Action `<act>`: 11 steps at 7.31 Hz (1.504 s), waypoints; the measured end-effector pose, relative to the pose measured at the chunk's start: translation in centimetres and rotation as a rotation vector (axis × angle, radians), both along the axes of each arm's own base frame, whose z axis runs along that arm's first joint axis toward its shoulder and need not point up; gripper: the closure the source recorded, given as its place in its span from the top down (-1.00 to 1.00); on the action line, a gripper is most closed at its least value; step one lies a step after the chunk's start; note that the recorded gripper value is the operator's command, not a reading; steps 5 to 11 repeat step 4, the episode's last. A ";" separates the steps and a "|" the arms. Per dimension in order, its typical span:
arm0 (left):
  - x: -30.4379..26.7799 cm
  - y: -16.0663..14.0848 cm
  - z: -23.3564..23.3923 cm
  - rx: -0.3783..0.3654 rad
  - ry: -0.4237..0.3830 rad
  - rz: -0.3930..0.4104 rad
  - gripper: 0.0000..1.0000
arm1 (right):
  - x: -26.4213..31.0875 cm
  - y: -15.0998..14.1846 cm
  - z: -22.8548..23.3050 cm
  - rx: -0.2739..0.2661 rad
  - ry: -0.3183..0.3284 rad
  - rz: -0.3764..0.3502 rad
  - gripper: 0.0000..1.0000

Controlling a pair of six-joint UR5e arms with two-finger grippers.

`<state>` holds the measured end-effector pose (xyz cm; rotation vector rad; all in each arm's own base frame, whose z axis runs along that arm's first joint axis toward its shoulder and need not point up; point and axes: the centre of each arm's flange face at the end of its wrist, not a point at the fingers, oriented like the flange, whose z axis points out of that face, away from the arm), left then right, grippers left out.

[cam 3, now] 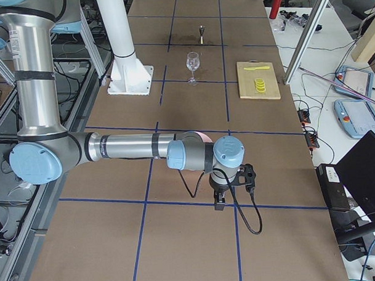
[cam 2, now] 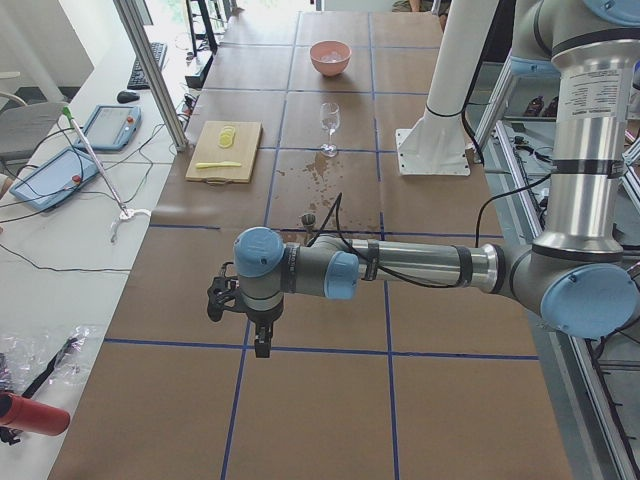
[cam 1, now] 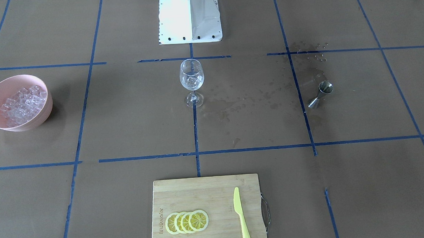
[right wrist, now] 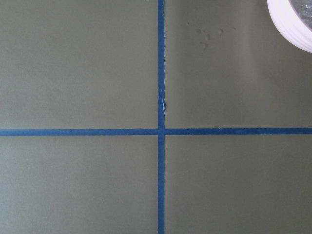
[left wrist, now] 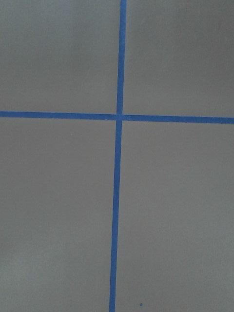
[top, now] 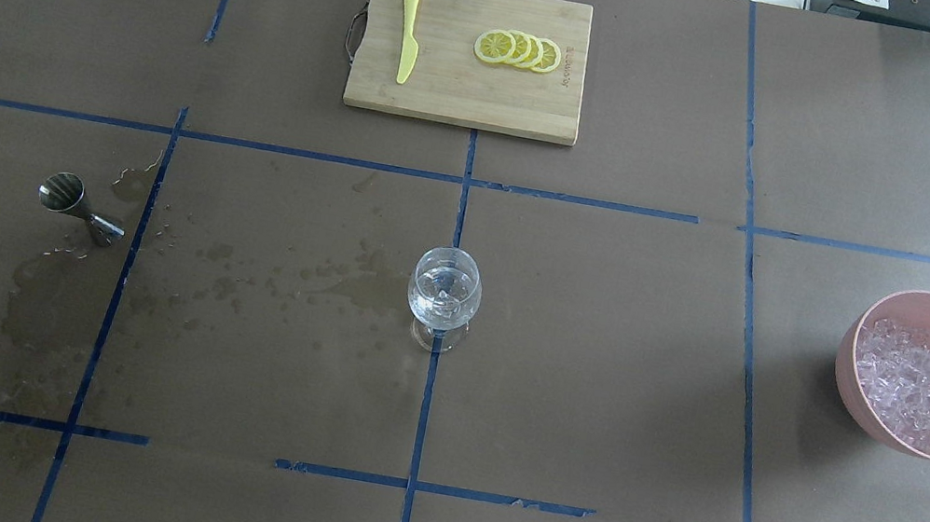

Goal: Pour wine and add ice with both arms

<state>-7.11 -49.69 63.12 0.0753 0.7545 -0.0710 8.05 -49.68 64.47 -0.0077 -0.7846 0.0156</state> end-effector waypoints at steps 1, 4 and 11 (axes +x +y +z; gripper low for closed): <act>0.0 0.0 0.1 -0.001 -0.001 0.000 1.00 | 0.0 0.0 0.0 0.000 0.000 0.000 1.00; 0.0 0.0 0.3 -0.005 -0.002 -0.001 1.00 | 0.0 0.0 -0.1 0.002 0.000 0.000 1.00; 0.0 0.0 0.3 -0.005 -0.002 -0.001 1.00 | 0.0 0.0 -0.1 0.002 0.000 0.000 1.00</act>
